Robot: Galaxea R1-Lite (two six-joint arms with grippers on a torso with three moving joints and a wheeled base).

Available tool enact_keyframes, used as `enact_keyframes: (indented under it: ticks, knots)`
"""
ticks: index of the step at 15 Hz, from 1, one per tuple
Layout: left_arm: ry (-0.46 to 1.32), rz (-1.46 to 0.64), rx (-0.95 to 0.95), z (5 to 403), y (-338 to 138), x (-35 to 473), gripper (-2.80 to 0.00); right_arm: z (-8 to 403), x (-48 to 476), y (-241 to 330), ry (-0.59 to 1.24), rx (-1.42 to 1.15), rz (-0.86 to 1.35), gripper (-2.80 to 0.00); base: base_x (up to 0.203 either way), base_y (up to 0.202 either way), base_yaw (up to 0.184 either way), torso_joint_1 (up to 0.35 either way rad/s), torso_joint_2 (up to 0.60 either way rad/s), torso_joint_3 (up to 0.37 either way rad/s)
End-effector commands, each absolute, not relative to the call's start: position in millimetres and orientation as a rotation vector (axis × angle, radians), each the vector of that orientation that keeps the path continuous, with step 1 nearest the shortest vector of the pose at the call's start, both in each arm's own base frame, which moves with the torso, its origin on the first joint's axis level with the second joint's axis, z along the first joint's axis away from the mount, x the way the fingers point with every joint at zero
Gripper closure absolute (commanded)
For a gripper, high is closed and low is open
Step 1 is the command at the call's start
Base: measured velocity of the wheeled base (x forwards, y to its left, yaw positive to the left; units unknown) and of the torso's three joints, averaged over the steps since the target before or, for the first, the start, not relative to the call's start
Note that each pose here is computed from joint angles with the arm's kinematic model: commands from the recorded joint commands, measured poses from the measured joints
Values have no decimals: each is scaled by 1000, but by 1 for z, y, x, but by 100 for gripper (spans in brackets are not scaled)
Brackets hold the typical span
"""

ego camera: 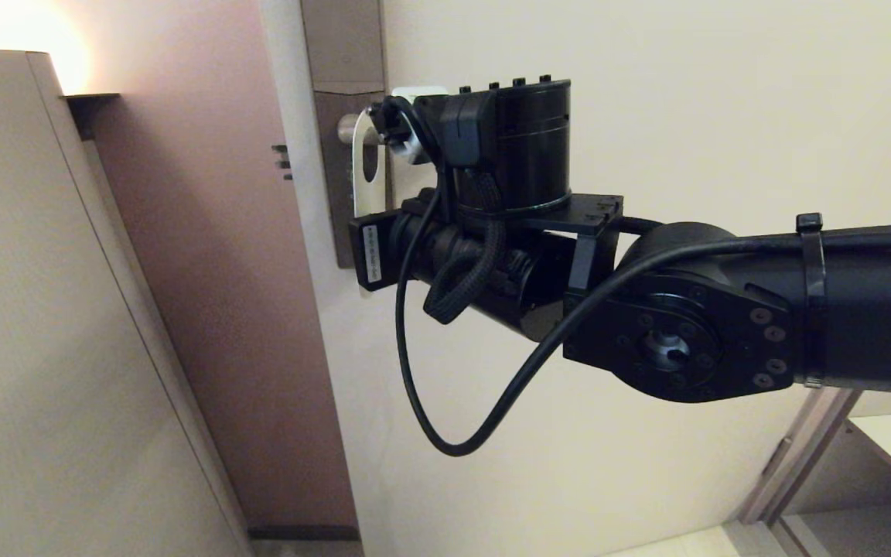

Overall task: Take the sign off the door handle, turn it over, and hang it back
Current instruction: Hang the sign back with the other side facing out

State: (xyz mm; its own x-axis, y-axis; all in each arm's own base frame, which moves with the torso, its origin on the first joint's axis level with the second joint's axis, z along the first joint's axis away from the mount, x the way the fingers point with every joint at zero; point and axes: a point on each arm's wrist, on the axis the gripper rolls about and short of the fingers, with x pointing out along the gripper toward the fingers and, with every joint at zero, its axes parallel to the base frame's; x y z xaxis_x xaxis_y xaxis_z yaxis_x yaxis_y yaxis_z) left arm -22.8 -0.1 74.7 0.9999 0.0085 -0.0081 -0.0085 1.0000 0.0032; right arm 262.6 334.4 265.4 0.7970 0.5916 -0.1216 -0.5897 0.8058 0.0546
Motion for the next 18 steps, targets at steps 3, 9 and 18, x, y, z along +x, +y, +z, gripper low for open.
enact_keyframes:
  ticks: [3, 9, 18]
  knots:
    - [8, 9, 3, 75, 0, -23, 0, 276, 258, 340, 97, 19, 652, 0, 0, 0, 0, 0, 0, 0]
    - [8, 9, 2, 75, 0, -23, 0, 259, 271, 364, 68, 37, 660, 0, 0, 0, 0, 0, 0, 0]
    - [8, 9, 3, 75, 0, -23, 0, 234, 283, 379, 13, 78, 600, 0, 0, 0, 0, 0, 0, 0]
